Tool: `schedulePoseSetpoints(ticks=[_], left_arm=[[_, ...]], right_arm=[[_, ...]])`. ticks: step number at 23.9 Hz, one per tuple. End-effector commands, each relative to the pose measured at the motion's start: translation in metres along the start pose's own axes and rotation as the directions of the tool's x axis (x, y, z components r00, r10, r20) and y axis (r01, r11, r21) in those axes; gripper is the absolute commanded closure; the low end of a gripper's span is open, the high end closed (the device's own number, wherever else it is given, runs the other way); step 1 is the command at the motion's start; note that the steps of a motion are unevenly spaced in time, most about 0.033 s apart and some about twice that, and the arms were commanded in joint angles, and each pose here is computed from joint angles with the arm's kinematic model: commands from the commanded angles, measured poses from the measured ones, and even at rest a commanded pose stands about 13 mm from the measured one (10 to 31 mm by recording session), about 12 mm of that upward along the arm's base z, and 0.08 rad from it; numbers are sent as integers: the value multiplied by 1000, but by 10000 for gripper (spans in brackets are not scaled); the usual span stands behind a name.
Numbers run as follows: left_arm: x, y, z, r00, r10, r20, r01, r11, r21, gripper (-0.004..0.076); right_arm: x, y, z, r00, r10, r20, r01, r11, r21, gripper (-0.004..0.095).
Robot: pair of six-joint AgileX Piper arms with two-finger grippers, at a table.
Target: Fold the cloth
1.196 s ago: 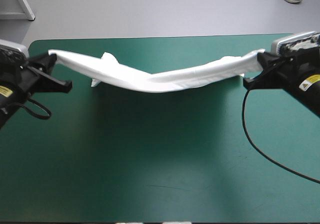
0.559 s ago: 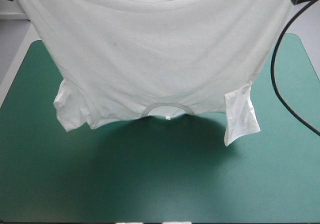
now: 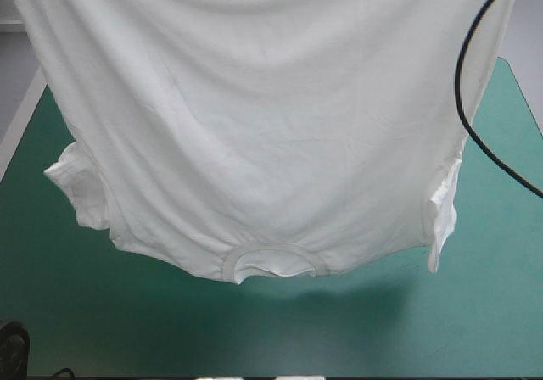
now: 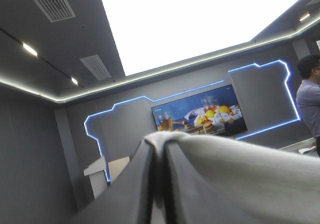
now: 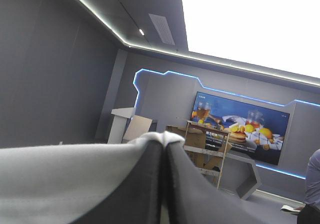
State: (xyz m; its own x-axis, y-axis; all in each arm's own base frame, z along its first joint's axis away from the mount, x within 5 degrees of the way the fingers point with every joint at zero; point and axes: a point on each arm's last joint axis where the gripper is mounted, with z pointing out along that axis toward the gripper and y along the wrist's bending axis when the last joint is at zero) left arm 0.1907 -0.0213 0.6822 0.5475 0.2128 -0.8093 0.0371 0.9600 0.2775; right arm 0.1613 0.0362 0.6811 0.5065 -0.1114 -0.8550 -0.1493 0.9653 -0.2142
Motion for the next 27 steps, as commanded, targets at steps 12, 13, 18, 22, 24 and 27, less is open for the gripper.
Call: schedulePoseSetpoints(ticks=[12,13,18,22,24,27], left_arm=[[119,-2,109,987,-34,158,54,991,-126,705],[125,-2,112,986,-41,162,61,990,-125,705],[191,0,125,987,-87,-139,84,996,-25,705],[205,-5,123,960,-93,-266,103,994,25,705],[205,-3,121,948,-94,-303,102,995,12,705],[211,-4,117,915,-125,-384,138,990,6,705]], right_arm=[[130,-54,129,975,99,199,-129,981,143,925],[132,-58,129,976,85,202,-116,982,147,926],[168,-62,138,994,104,14,-105,990,94,924],[202,-57,146,975,171,-142,-166,985,47,919],[213,-52,147,953,199,-227,-199,980,25,902],[233,-49,148,910,232,-343,-241,970,17,901]])
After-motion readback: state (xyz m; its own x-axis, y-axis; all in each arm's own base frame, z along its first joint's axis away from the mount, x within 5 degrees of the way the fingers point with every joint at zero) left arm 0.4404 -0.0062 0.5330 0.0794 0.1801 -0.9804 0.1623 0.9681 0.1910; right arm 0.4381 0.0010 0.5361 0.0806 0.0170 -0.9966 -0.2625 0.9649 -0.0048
